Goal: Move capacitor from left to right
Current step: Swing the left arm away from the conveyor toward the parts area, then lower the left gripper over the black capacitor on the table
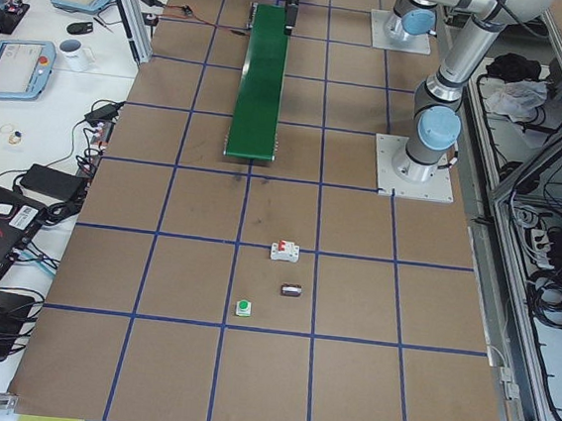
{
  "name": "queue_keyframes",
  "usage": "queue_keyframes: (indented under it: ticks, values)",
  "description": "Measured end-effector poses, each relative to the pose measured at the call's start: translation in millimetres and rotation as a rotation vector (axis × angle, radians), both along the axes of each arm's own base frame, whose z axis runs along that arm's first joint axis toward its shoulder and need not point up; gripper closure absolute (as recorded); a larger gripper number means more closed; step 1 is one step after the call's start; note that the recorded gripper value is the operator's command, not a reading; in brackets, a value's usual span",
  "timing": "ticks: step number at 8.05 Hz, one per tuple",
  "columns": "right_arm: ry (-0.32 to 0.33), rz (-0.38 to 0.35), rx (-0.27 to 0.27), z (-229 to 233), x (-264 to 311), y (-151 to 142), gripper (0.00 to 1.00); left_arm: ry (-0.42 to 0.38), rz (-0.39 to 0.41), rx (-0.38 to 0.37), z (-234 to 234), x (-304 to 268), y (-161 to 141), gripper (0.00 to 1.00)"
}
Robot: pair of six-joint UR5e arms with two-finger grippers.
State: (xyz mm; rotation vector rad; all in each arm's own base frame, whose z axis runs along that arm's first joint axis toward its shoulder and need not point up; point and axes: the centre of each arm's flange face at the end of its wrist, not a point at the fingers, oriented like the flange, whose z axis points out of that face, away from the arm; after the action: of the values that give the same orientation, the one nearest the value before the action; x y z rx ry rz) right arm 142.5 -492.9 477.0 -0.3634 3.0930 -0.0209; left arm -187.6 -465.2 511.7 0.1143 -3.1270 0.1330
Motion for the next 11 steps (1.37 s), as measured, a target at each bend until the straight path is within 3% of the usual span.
queue_keyframes:
  ticks: [4,6,8,9,11]
  values:
    - [0.002,0.002,0.002,-1,0,-1,0.0,0.002,0.012,-0.013,6,5,-1,0.0]
    - [0.002,0.002,0.003,-2,-1,-1,0.0,-0.009,0.06,-0.015,8,30,-7,0.0]
    - [0.002,0.0,0.004,-2,-1,-1,0.0,-0.018,0.139,-0.004,5,82,-19,0.0]
    - [0.002,0.0,0.004,-2,-2,-1,0.0,-0.046,0.142,-0.003,5,122,-26,0.0]
    - [0.002,-0.001,0.008,-4,-2,-1,0.0,-0.104,0.154,0.03,0,251,-25,0.0]
